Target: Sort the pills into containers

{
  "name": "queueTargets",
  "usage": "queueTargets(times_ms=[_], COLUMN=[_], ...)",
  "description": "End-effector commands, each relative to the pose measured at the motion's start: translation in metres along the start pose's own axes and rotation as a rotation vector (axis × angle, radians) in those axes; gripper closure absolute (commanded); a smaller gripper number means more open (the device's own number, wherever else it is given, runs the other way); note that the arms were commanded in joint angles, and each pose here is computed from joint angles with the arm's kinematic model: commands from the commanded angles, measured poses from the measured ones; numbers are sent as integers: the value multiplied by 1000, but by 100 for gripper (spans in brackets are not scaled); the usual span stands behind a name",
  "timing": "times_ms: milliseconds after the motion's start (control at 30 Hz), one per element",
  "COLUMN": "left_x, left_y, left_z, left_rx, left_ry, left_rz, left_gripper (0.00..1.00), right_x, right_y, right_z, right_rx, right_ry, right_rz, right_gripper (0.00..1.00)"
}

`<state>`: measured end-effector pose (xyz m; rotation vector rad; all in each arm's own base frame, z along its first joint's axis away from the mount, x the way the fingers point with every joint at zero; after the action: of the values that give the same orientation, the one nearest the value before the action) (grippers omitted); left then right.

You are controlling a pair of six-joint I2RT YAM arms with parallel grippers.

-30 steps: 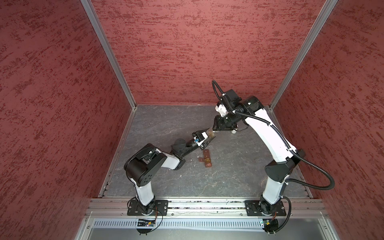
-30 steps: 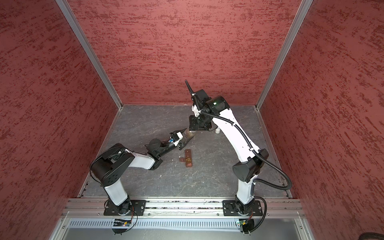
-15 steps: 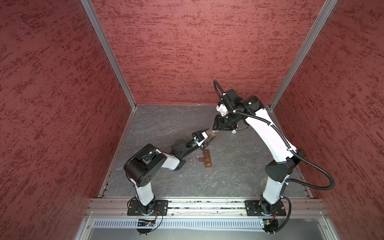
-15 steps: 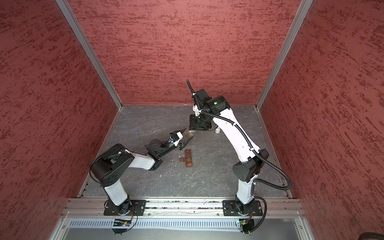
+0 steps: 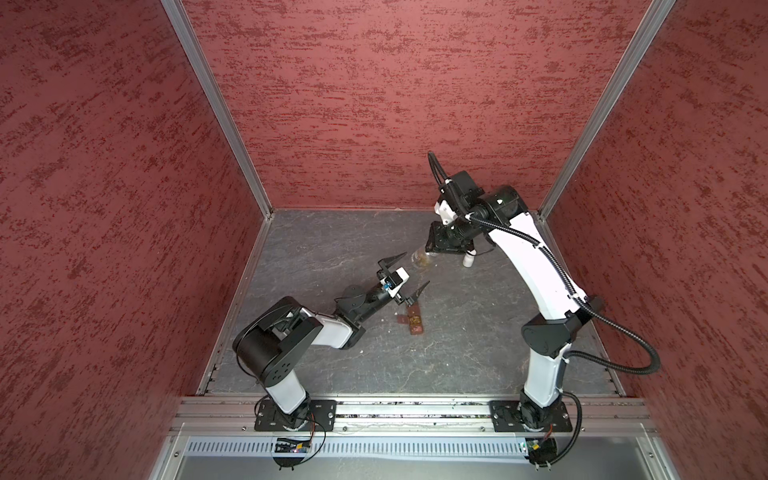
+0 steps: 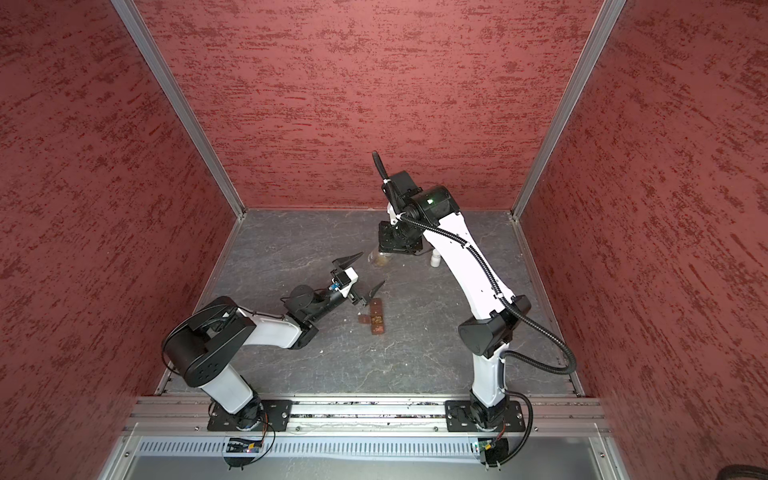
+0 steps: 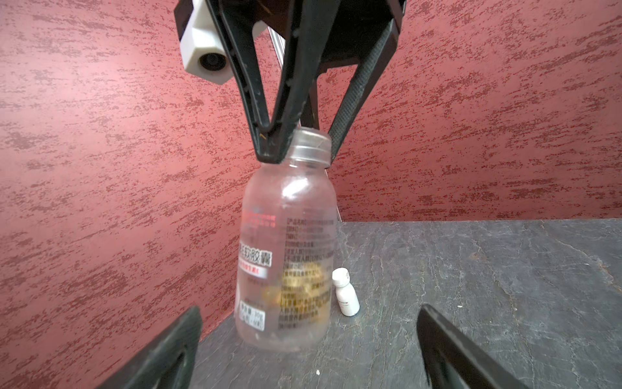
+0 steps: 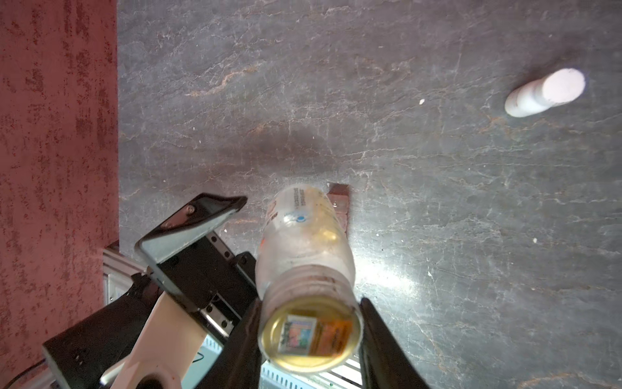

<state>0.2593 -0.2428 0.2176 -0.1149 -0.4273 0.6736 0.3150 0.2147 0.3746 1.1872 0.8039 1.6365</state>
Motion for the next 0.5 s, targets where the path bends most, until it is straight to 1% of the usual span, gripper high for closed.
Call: queueTargets(times_ms=[0,300,467], left_x=[-1,0,3], left_y=[9,36,51], left_z=[5,3,7], left_rx=[18,124,178], left_ry=[-16,-33,-23], left_rz=[36,94,140], left_gripper=[1,0,1], right_x=[-8,-18,-24], right_y=[0,-10,-21], right_z=[10,28,37], right_rx=[-33,-75,-97], right_ry=[-15,-35,-41], right_rz=[-57,-108,-151], right_gripper=[70,69,69])
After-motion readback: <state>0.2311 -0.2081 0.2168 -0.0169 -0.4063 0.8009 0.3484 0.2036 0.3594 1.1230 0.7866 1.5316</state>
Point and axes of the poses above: each gripper's point midway between its finger pads, its own y axis back along the fingers, its own x axis along the line the jaws close on, z = x × y, the point moved 8 cm from there along y, back along the fingers, and after that the axes turned 2 degrees about -y, right-handed, at the moved point
